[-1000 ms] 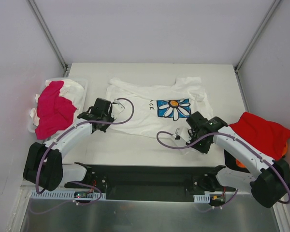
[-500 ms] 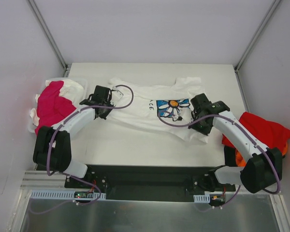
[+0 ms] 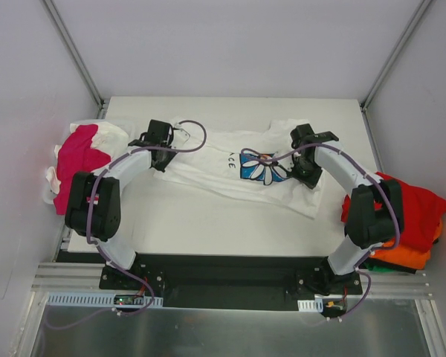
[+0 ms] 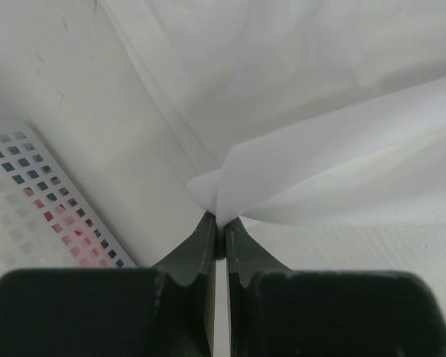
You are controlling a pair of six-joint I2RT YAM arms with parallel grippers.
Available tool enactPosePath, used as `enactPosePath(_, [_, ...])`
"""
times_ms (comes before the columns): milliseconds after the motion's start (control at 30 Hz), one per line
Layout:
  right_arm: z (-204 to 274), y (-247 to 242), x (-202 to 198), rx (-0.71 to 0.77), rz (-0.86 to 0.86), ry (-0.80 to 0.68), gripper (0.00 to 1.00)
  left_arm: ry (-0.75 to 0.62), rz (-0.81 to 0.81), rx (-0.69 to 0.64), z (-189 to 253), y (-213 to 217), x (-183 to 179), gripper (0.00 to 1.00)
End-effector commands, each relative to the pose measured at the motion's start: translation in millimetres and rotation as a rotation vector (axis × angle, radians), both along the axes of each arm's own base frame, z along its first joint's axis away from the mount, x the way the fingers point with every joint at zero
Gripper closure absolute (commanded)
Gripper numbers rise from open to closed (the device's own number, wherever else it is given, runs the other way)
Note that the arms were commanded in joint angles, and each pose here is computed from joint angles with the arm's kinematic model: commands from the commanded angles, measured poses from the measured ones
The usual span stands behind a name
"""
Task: Fold and stack the t-shirts
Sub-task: Fold the flattened tshirt in 1/3 of the way
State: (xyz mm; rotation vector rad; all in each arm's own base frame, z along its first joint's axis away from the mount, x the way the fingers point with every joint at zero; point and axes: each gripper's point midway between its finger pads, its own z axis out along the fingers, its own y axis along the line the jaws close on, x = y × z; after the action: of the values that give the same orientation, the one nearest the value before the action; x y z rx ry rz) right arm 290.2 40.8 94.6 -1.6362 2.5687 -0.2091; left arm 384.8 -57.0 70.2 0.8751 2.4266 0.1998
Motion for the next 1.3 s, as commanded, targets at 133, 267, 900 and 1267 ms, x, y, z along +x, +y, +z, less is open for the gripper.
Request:
enactPosePath(133, [7.6,-6.5,42.9,-0.019,0.008,-0.035,0.99,-0.047,-0.008,0.011,12.6,0.9,24.2,1.00])
enactPosePath(267, [11.0,-7.8,55.9,-0.027,0.006,-0.052,0.99,-0.057,-0.007,0.025,14.5,2.1,32.6,1.00])
enactPosePath(900, [-0.7,-27.5,98.3,-0.046,-0.039,-0.070,0.99,-0.093,-0.012,0.124,20.4,12.2,67.9,1.00])
enactPosePath(1267, [3.0,-26.3,114.7,-0.050,-0.044,-0.104,0.99,-0.114,-0.005,0.136,23.8,10.7,88.5,1.00])
